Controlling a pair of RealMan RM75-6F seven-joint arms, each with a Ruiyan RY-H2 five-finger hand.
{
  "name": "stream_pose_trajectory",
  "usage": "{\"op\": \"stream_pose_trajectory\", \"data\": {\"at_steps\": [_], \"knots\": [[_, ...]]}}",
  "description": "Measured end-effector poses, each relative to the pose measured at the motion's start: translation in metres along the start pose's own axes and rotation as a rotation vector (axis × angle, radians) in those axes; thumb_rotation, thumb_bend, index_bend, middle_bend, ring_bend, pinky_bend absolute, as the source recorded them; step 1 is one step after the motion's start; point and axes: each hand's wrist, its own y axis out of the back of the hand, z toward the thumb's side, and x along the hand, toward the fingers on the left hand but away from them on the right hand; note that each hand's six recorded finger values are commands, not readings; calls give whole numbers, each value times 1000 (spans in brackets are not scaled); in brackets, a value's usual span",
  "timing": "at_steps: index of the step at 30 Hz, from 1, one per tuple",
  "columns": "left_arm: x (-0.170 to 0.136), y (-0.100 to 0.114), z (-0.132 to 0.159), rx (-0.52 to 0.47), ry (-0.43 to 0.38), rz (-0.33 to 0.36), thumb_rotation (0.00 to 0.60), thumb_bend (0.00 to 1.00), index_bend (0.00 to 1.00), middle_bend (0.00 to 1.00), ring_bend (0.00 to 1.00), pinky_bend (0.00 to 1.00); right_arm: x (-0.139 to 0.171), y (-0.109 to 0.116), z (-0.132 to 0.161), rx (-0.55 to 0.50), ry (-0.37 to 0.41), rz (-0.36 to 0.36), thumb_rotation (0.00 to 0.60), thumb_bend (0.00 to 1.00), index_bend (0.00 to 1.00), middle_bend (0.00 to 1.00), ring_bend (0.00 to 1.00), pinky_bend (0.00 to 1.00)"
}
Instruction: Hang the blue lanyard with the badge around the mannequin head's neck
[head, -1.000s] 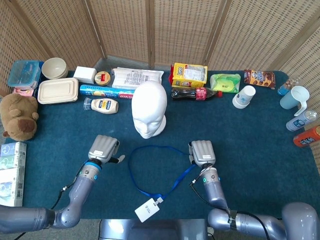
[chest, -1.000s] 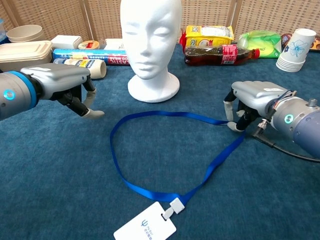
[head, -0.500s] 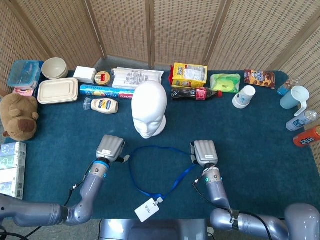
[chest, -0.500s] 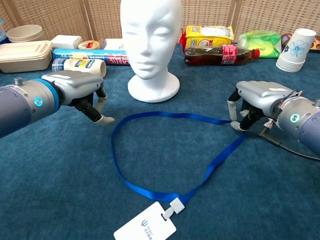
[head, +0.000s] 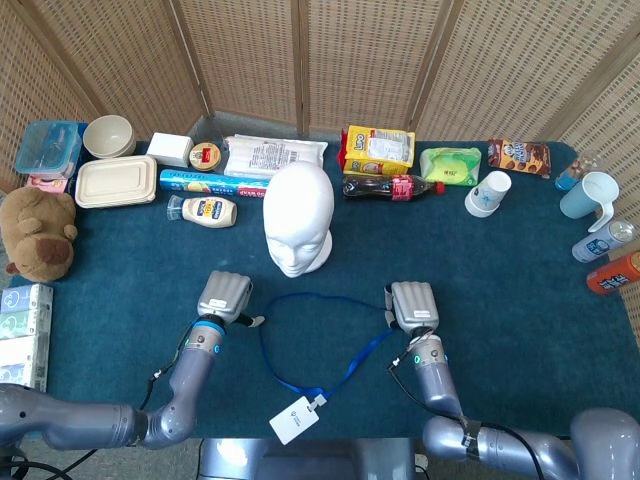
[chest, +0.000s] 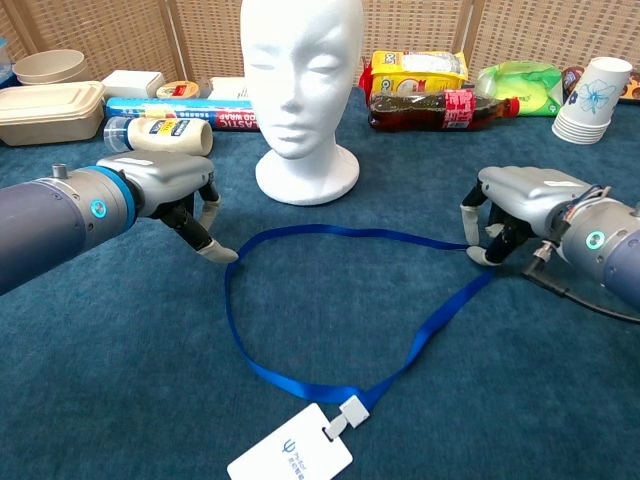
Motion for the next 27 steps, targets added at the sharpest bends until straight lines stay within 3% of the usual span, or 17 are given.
{"op": "stream_pose_trajectory", "data": {"at_steps": [8, 14, 27], "knots": [[0, 2, 3, -14, -7, -21, 389, 274, 633, 1000, 1000, 1000, -1, 0, -2, -4, -2, 1, 600, 550, 665, 1000, 1000, 1000], [2, 5, 5, -7, 0, -6, 384, 170, 633, 1000, 1000, 1000, -1, -1, -3, -6, -5, 4, 600, 549, 665, 1000, 1000, 1000], [5, 3, 6, 7, 11, -8, 388, 106, 633, 1000, 1000, 1000, -1, -3, -5, -11, -9, 7, 600, 551, 665, 1000, 1000, 1000]]}}
